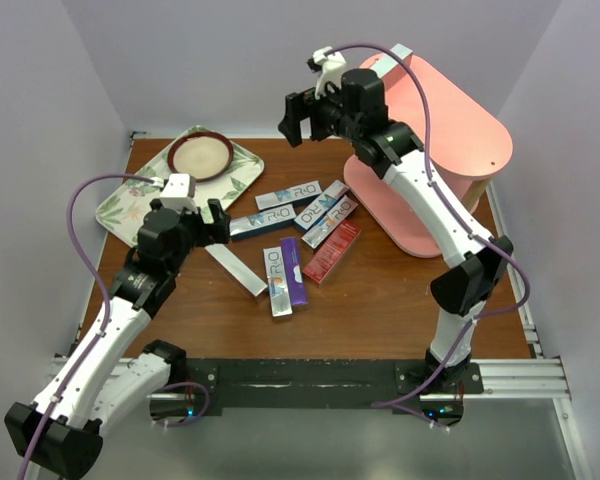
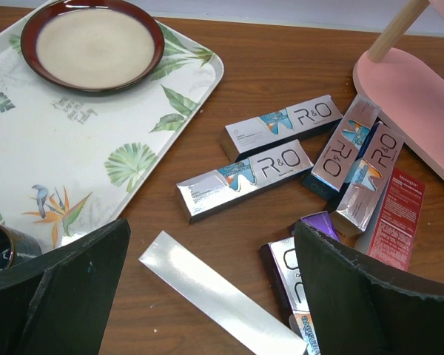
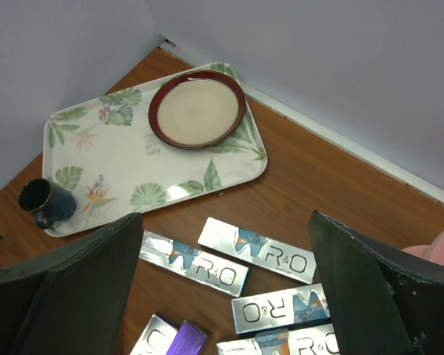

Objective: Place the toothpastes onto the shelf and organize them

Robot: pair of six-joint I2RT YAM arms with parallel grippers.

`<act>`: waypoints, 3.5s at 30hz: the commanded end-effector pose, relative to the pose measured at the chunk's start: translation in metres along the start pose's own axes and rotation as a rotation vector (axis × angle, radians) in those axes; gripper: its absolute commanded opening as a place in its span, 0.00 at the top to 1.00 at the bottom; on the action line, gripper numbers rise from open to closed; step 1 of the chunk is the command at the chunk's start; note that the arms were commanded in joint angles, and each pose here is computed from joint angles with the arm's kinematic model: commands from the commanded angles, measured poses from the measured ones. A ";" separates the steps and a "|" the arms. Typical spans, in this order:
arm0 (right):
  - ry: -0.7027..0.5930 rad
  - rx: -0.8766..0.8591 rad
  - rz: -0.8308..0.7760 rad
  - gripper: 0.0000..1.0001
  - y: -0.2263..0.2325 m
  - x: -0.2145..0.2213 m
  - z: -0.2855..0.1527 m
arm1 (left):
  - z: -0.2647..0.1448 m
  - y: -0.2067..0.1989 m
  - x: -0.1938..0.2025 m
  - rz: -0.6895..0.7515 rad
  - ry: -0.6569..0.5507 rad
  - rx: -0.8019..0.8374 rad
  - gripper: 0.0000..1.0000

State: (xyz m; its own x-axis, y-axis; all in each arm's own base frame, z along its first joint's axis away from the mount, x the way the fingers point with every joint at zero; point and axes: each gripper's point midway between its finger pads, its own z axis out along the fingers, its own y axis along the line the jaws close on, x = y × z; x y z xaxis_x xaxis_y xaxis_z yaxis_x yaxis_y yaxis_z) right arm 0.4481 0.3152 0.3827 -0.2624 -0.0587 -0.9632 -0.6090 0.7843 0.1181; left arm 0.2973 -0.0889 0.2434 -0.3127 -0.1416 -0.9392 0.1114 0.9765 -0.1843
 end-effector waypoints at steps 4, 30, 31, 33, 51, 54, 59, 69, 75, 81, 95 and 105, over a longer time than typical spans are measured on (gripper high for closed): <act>-0.108 0.064 -0.065 0.01 -0.011 -0.039 -0.011 | 0.003 0.002 0.000 0.001 -0.009 -0.003 0.02; -0.158 0.259 -0.080 0.01 -0.060 -0.051 -0.004 | 0.005 0.005 0.002 0.001 0.001 -0.018 0.02; -0.158 0.264 -0.079 0.01 -0.062 -0.052 -0.004 | 0.004 0.005 0.002 0.001 0.001 -0.019 0.02; -0.156 0.262 -0.079 0.01 -0.062 -0.051 -0.003 | 0.005 0.006 0.003 0.002 0.004 -0.023 0.02; 0.002 -0.218 -0.149 0.01 0.052 0.002 -0.073 | 0.008 0.048 0.045 -0.143 0.161 -0.327 0.00; 0.074 -0.226 -0.167 0.02 0.060 0.038 -0.079 | 0.008 0.046 0.061 -0.184 0.202 -0.327 0.00; 0.186 -0.202 -0.156 0.01 0.059 0.110 -0.084 | 0.013 0.043 0.102 -0.235 0.332 -0.343 0.00; 0.345 -0.239 -0.037 0.01 0.063 0.205 -0.098 | 0.033 0.023 0.146 -0.203 0.451 -0.414 0.00; 0.373 -0.257 -0.030 0.01 0.065 0.230 -0.108 | 0.035 0.027 0.167 -0.192 0.471 -0.470 0.00; 0.400 -0.271 -0.013 0.01 0.067 0.245 -0.111 | 0.045 0.022 0.176 -0.212 0.463 -0.461 0.04; 0.431 -0.285 -0.006 0.01 0.072 0.262 -0.119 | 0.054 0.015 0.187 -0.254 0.480 -0.454 0.27; 0.430 -0.311 0.000 0.01 0.083 0.270 -0.122 | 0.050 0.014 0.202 -0.277 0.515 -0.445 0.37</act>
State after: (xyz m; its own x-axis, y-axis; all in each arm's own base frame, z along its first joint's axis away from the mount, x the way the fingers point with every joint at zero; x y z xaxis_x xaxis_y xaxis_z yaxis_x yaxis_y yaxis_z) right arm 0.2406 0.2783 0.1428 -0.5399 -0.4016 -0.7398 -0.7621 0.6064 0.2270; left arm 0.2870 -0.1094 0.0459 -0.6869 -0.3811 -0.6188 -0.3803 0.9141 -0.1408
